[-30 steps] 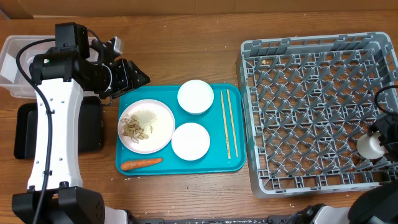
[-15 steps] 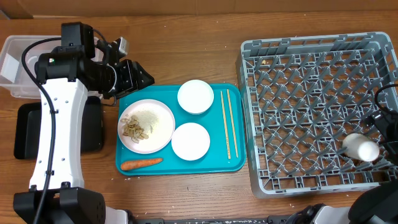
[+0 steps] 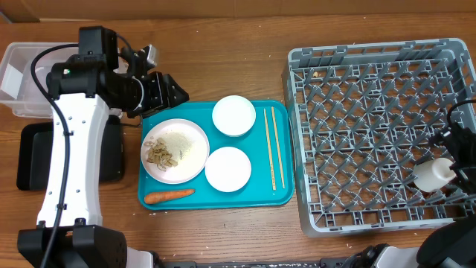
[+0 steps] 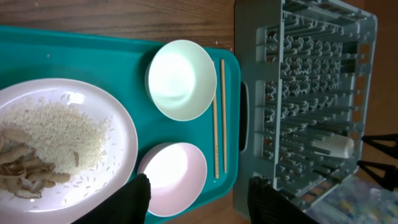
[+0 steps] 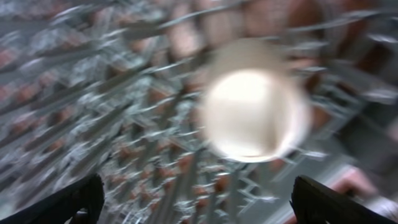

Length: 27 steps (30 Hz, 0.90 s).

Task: Sort waste into correct bins and load items into the dishwasher
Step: 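Reach the right gripper to the pink bowl and grasp its rim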

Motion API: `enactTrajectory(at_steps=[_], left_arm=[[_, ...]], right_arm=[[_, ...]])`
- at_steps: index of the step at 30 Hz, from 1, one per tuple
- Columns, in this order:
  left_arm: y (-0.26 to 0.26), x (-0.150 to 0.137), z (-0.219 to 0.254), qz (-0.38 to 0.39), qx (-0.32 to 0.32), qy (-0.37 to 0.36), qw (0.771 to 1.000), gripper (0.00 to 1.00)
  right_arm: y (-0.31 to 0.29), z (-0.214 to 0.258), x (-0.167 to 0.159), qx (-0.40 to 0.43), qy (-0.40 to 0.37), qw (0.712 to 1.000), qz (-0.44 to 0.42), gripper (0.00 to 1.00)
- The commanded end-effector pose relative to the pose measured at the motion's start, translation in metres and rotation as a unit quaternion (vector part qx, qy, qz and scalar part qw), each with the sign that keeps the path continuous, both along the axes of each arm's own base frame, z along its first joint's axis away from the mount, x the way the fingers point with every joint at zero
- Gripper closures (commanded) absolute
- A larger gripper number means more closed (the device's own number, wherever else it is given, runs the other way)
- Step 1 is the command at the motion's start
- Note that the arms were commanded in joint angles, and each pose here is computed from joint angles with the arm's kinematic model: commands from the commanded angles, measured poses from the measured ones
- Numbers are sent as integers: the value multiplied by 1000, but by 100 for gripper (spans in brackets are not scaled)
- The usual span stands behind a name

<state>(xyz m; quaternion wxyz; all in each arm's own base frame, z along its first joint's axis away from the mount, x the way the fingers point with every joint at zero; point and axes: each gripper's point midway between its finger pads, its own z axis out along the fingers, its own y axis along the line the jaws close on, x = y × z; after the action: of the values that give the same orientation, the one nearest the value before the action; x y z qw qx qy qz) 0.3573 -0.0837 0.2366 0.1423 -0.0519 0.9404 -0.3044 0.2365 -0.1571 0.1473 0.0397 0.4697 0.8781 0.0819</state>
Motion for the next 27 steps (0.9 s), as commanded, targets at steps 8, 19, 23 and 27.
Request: enactTrajectory(at_steps=[8,19,23,27], left_arm=[[-44,23,-23,-67,219,-85,970,39],[-11,0,-61,36,281,48,958,37],[24,-5,-64,96,276,94,952,35],[68,-10,-66,151,268,130,942,34]], right_arm=[[122,89,59,65,-266,917,291,2],[278,87,59,92,-255,816,511,9],[329,66,60,66,-225,801,550,9],[369,39,60,45,-193,798,569,9]])
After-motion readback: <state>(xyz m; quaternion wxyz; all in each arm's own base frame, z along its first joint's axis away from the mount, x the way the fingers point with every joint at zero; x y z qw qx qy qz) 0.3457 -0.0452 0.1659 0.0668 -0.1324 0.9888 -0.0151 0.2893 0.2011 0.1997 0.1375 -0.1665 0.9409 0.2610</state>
